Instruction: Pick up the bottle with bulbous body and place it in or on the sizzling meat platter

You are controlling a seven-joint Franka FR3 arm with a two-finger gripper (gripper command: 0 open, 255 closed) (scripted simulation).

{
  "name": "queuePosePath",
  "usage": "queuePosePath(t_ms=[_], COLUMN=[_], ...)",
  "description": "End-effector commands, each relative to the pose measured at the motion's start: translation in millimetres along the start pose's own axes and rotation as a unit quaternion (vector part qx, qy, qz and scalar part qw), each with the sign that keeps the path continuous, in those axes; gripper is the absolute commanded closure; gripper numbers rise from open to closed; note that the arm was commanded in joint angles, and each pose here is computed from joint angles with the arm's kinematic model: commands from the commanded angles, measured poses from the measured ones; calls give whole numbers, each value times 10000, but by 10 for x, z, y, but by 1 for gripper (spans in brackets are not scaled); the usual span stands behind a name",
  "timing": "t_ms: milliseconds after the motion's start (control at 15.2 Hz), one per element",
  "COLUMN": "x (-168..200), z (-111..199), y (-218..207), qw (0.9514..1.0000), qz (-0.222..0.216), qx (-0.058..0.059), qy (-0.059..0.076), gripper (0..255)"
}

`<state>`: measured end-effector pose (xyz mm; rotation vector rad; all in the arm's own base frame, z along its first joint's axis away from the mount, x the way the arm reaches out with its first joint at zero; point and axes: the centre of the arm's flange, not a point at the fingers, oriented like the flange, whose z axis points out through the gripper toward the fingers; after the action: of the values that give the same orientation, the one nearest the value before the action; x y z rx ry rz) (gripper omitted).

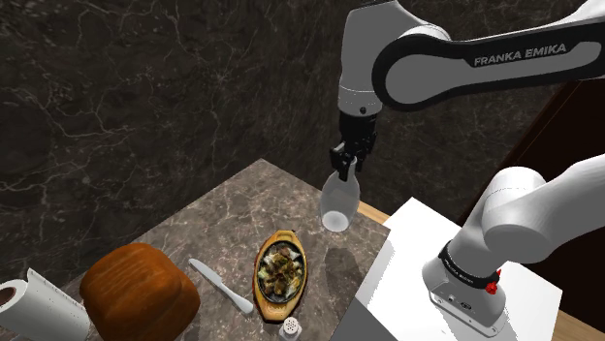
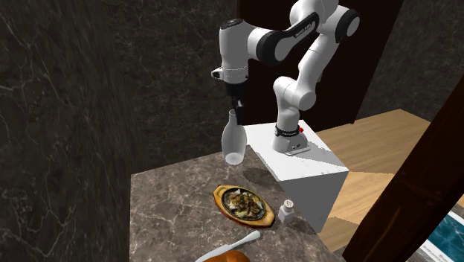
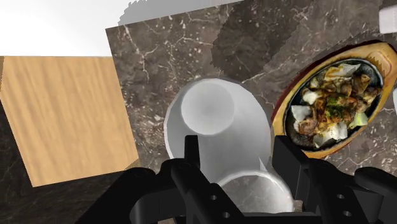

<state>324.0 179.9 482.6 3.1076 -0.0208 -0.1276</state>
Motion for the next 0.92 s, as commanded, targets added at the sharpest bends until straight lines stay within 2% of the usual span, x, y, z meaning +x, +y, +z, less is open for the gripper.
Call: queuePosePath(t_ms=[0,660,858], x=[-9,-52,-59], z=[-108,-630,-818], y=[3,20,-328], qw=[10000,10000,10000], qz=[0,0,0], qx=[0,0,0], qy=[0,0,0], gripper=[255,255,255])
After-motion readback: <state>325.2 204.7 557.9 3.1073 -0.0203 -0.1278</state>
